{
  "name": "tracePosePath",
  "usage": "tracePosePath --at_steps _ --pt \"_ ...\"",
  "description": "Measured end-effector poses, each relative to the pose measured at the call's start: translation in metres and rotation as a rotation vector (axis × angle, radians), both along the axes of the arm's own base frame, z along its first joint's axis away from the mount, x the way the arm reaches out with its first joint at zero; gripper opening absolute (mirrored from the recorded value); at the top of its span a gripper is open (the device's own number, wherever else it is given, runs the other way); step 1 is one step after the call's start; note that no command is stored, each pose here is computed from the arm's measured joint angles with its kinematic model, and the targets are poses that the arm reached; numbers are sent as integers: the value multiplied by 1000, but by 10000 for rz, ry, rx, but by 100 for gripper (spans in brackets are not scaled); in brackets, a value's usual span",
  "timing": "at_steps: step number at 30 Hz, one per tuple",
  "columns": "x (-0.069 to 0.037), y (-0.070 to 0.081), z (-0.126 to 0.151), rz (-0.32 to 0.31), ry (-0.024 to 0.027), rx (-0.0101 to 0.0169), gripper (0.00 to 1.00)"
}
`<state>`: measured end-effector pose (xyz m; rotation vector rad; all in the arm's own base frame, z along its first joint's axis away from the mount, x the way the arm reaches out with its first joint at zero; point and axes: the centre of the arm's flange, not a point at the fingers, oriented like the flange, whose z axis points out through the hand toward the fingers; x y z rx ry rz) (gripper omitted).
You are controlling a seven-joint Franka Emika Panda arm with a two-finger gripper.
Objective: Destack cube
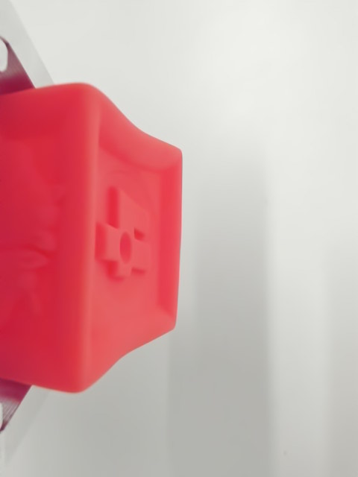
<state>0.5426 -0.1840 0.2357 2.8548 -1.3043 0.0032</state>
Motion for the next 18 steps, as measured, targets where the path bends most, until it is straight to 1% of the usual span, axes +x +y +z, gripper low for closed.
tracePosePath --at_steps 8,18 --pt "1 -14 -2 325 -7 -5 0" --pt "1 -33 -4 733 -1 -7 0"
